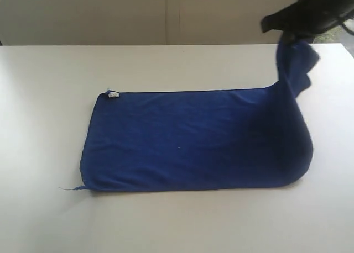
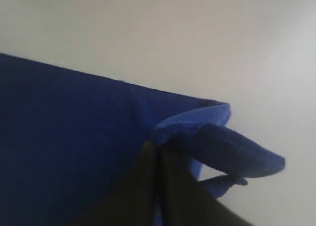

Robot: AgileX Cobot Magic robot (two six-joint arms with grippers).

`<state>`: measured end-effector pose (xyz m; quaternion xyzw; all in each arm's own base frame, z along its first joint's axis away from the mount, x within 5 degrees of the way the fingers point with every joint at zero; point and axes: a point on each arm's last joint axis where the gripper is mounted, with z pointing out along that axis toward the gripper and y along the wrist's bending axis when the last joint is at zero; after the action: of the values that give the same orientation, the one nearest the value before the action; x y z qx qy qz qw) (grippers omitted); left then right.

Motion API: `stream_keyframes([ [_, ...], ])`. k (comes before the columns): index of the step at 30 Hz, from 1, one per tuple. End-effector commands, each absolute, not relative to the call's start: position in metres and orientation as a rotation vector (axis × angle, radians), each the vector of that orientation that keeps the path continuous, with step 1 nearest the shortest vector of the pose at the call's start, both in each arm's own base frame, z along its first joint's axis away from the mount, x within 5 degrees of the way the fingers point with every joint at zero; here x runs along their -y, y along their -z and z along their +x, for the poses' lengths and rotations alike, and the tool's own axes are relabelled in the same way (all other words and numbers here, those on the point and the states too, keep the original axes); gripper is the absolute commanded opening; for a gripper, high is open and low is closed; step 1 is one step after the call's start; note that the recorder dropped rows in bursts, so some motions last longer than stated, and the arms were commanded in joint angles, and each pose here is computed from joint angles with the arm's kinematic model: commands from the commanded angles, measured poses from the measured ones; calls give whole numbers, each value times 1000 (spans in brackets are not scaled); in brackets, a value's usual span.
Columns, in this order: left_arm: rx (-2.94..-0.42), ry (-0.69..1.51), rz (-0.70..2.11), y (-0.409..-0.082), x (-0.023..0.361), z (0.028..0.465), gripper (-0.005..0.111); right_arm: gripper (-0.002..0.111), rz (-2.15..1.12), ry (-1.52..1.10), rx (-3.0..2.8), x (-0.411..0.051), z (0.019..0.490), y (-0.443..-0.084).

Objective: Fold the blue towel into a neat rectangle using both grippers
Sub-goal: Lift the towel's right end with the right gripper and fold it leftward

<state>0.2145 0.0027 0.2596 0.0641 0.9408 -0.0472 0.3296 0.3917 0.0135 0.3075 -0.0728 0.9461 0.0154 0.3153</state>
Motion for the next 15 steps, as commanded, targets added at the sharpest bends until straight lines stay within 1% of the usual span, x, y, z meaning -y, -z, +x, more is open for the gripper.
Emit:
stream_keyframes([
  [1, -2466, 141, 172, -258, 0, 212, 0, 0, -432, -128, -2395, -87, 391, -320],
  [4, -2466, 141, 172, -258, 0, 212, 0, 0, -554, -175, -2364, -130, 389, -318],
  [8, -2466, 141, 172, -258, 0, 212, 0, 0, -696, -224, -2348, -184, 392, -299],
  [11, -2466, 141, 172, -258, 0, 212, 0, 0, -792, -250, -2305, -224, 397, -275],
  [15, -2466, 141, 172, -258, 0, 212, 0, 0, -896, -276, -2291, -271, 402, -235],
])
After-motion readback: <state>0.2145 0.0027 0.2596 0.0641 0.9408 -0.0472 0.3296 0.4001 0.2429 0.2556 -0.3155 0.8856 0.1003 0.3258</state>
